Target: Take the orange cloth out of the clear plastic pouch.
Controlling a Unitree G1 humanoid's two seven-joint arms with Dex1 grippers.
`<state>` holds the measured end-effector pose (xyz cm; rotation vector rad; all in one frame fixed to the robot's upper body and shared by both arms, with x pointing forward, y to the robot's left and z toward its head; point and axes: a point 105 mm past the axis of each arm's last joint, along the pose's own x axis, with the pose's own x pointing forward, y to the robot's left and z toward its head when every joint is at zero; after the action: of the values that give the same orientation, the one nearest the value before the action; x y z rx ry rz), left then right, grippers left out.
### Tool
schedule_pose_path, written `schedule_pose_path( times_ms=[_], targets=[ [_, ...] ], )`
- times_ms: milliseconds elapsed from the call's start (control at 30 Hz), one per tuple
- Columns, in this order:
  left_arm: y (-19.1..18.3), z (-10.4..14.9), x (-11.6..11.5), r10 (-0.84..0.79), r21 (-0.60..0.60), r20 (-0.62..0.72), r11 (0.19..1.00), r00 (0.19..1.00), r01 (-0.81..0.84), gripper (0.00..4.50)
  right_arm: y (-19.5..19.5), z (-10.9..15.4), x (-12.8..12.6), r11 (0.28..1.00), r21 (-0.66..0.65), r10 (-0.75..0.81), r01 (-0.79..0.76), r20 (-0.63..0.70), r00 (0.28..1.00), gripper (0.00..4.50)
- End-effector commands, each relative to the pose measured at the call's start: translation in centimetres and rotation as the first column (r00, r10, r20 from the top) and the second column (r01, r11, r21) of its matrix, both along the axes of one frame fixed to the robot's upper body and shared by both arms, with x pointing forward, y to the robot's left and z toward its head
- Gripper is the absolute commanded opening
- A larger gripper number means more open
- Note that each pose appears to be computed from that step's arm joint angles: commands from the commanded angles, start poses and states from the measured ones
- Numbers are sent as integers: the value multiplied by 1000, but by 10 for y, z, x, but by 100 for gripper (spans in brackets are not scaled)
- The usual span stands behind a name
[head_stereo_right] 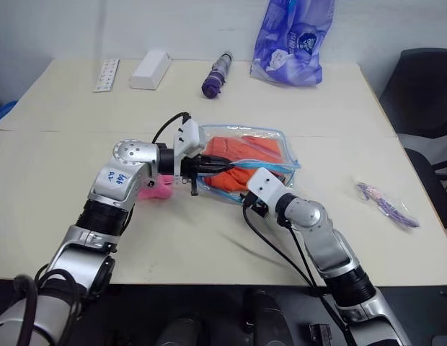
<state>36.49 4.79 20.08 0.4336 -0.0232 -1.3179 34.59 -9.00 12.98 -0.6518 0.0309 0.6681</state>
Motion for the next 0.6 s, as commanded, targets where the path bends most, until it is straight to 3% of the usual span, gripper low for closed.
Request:
schedule_pose_path(
  times_ms=[33, 300, 400, 600],
  targets=[
    [-6, 22, -3, -22, -44, 54, 999, 998, 24, 0, 3, 3, 5, 999, -49, -19, 22, 60, 998, 396],
    [-9, 24, -7, -34, -57, 51, 998, 998, 37, 0, -14, -18, 37, 974, -117, -187, 191, 48, 981, 396],
    [-7, 23, -4, -20, -66, 38, 998, 999, 22, 0, -14, -30, 38, 976, -149, -160, 160, 14, 987, 357],
    [-9, 28, 1, 19, -138, -21, 990, 1000, -21, 0, -14, -33, 33, 982, -142, -127, 126, 3, 992, 170]
  ],
)
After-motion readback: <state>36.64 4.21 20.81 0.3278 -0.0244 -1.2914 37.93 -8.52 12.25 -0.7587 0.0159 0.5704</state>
